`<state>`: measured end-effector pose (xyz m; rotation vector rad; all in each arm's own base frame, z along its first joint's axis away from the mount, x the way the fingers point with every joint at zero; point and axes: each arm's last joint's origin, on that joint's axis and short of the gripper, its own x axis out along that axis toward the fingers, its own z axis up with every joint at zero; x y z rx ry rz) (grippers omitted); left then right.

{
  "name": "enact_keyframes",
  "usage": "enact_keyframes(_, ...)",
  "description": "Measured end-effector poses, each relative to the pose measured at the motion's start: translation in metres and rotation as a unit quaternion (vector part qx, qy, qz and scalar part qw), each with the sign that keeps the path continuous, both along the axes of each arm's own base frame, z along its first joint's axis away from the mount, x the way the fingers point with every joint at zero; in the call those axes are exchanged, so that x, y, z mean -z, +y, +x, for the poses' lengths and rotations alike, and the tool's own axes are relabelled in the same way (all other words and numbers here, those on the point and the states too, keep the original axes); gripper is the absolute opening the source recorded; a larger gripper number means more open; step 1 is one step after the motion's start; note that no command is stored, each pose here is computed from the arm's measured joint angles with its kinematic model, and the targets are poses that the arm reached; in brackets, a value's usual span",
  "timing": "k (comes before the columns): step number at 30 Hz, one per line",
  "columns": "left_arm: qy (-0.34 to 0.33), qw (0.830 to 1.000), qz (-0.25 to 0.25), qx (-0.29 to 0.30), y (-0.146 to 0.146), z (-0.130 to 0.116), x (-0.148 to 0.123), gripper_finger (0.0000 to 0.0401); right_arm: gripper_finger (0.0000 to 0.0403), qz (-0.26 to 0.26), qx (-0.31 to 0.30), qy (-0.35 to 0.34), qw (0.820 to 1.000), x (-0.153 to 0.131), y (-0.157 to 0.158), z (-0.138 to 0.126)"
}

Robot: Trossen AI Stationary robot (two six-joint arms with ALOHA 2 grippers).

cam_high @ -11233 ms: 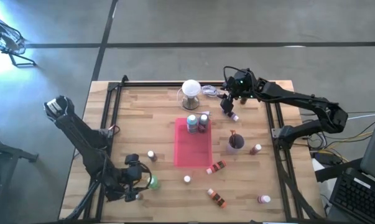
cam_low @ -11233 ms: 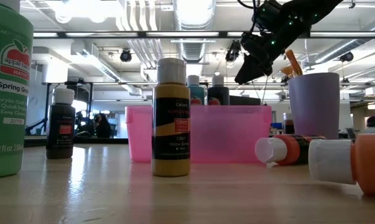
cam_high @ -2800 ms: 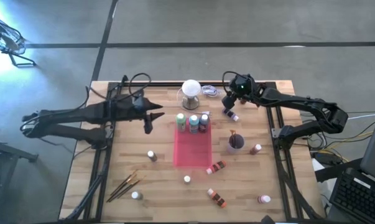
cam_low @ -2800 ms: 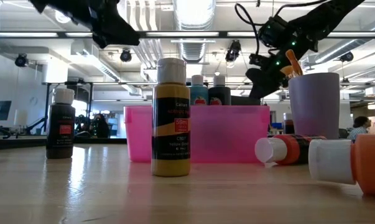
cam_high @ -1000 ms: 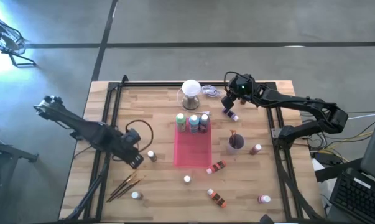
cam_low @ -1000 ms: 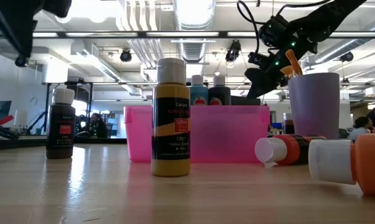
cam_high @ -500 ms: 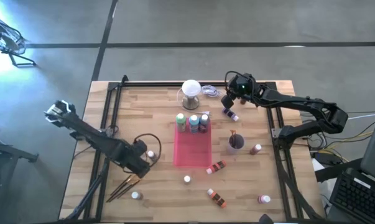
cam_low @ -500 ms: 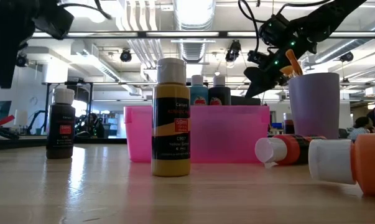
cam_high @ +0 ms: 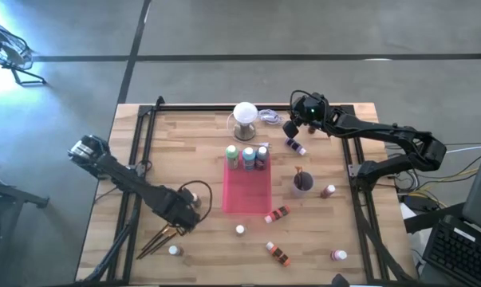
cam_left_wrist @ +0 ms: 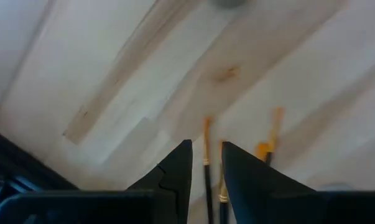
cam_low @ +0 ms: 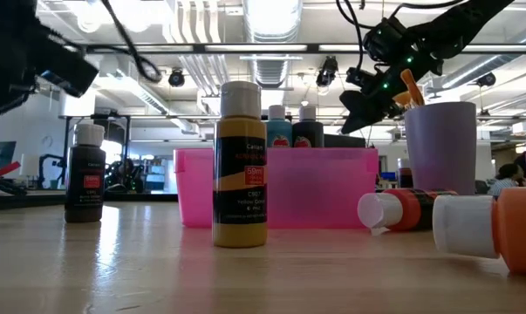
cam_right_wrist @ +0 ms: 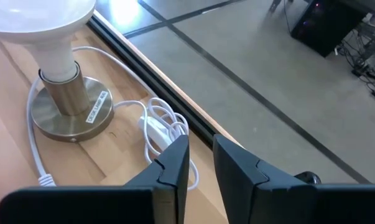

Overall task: Pick & Place Paint Supplies
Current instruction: Put the orange paintbrush into the purple cup

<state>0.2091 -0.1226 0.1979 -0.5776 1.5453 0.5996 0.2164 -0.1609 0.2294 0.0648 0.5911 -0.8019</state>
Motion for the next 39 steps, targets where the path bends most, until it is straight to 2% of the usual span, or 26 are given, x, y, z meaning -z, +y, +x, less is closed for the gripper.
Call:
enact_keyframes(4,0.005,1.0,-0.014,-0.01,0.003,-0.004,0.009,0.0092,0.0077,0.004,0.004,-0.006,1.0,0.0,0.0,0.0)
enact_keyframes(13,0.022,1.0,-0.01,-0.02,0.011,-0.011,0.025,0.0096,0.011,0.016,-0.009,-0.014,1.0,0.002,-0.001,0.002)
enact_keyframes(17,0.025,0.999,-0.013,-0.022,0.016,-0.01,0.028,0.013,0.0123,0.021,-0.026,-0.024,0.999,0.005,-0.002,0.007)
enact_keyframes(22,0.02,1.0,-0.022,0.007,0.016,-0.009,0.028,0.0179,0.0137,0.025,-0.026,-0.017,0.999,0.011,-0.004,0.01)
enact_keyframes(28,-0.025,0.999,-0.042,0.023,0.012,-0.001,0.029,0.0188,0.0148,0.025,-0.028,-0.011,0.999,0.013,-0.005,0.011)
enact_keyframes(39,-0.01,0.999,-0.042,0.016,0.014,-0.008,0.039,0.0184,0.0121,0.022,-0.03,-0.009,0.999,0.013,-0.005,0.011)
